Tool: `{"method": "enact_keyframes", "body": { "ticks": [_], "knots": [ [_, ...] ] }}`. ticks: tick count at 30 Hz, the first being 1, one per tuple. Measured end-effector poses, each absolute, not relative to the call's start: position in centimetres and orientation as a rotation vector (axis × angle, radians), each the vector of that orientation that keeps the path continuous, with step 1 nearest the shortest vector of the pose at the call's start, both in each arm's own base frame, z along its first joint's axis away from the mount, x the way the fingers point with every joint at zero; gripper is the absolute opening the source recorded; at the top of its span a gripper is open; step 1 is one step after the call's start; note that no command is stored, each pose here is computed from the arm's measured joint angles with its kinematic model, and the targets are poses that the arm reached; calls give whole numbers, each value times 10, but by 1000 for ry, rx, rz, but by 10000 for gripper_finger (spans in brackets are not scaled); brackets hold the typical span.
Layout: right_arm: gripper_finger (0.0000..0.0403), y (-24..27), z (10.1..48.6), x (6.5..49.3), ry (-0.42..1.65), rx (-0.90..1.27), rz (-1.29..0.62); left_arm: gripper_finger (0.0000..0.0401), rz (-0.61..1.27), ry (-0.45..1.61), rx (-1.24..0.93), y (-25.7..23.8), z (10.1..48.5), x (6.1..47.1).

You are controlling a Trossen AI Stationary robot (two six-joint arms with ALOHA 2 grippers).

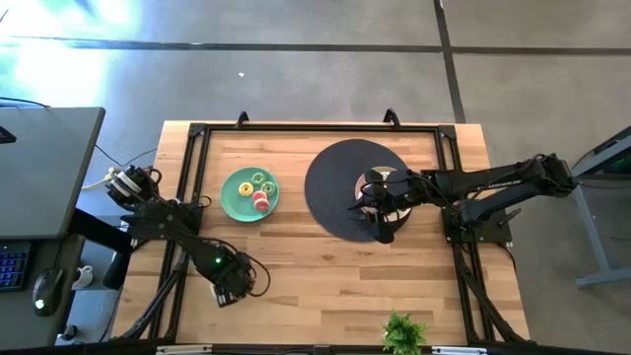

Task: Pick & Place donuts
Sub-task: Put the large white donut onto the white plate

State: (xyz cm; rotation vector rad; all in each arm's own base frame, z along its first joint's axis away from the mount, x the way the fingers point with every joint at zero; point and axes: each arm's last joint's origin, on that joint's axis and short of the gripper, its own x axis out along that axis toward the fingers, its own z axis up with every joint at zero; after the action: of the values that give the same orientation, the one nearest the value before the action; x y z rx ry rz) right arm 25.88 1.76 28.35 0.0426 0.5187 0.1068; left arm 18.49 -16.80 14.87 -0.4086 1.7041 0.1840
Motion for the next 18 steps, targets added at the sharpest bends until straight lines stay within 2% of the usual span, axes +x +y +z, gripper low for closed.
{"method": "enact_keyframes", "body": {
  "ticks": [8, 10, 14, 18],
  "knots": [
    [117, 18, 283, 259, 519, 42, 107, 18, 246, 1565, -440, -164, 163, 203],
    [117, 18, 283, 259, 518, 42, 107, 10, 250, 1486, -469, -161, 176, 220],
    [117, 17, 284, 259, 508, 42, 106, 31, 276, 1286, -522, -146, 213, 259],
    [117, 18, 286, 257, 507, 45, 108, 33, 370, 1065, -545, -110, 251, 297]
  ]
}}
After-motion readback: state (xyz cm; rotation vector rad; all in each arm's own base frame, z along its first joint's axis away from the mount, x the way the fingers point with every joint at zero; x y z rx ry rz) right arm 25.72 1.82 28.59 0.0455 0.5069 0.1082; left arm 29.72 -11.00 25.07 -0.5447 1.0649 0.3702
